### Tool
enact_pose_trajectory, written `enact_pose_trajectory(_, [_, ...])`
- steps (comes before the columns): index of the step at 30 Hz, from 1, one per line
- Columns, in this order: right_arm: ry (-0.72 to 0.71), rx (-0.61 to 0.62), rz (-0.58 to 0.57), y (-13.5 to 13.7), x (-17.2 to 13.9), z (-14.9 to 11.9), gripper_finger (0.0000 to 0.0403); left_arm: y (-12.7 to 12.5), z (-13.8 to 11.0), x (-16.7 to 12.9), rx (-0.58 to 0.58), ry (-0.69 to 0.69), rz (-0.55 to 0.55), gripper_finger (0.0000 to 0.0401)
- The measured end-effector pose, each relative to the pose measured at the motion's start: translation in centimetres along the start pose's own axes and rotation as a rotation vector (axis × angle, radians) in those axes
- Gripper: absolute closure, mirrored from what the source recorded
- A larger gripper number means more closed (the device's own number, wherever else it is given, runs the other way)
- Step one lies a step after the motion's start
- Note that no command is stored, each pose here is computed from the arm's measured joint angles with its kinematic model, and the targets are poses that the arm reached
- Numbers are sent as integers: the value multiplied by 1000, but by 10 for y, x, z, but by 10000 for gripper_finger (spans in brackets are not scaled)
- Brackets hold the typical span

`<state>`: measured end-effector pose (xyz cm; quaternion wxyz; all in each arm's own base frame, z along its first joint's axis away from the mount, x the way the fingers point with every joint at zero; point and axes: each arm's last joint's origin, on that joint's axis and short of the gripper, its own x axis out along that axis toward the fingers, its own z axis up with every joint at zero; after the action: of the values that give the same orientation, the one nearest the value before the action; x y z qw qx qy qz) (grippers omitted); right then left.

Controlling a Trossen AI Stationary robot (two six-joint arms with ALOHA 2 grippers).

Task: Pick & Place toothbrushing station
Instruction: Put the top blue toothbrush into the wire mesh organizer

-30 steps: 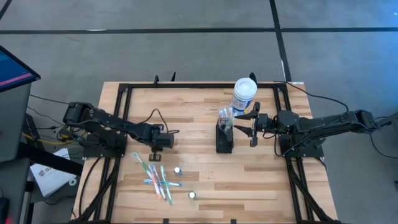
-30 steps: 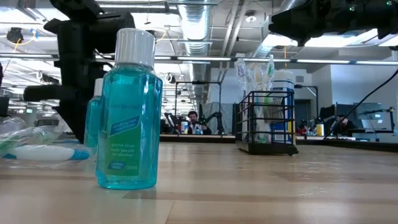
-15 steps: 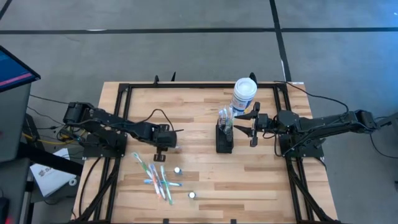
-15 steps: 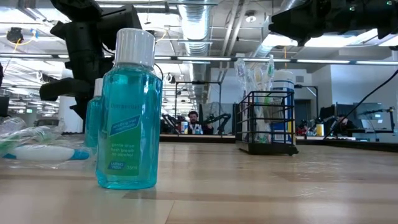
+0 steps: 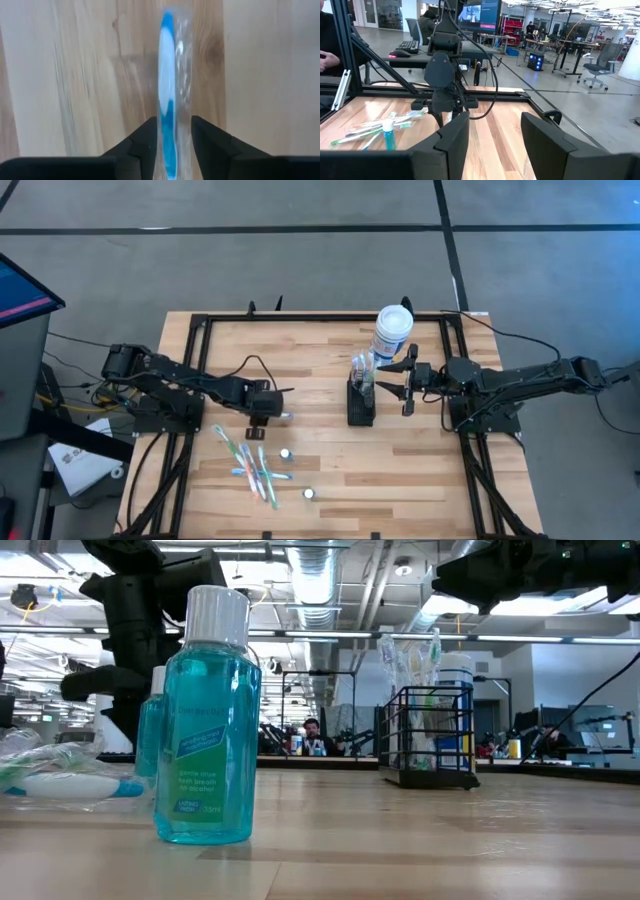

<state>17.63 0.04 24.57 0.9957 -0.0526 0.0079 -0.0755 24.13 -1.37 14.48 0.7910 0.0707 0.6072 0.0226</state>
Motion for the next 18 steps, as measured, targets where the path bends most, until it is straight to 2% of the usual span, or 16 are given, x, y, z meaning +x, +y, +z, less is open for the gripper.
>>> enact_pose_trajectory(6, [0, 0, 0, 0, 0, 0, 233, 0, -8, 0, -87, 86, 0, 279])
enact_pose_trajectory(10, [1, 6, 0, 0, 0, 0, 233, -3, -11, -1, -78, 116, -9, 281])
enact_pose_trajectory(18, [1, 8, 0, 0, 0, 0, 233, -4, -12, -10, -95, 88, -11, 275])
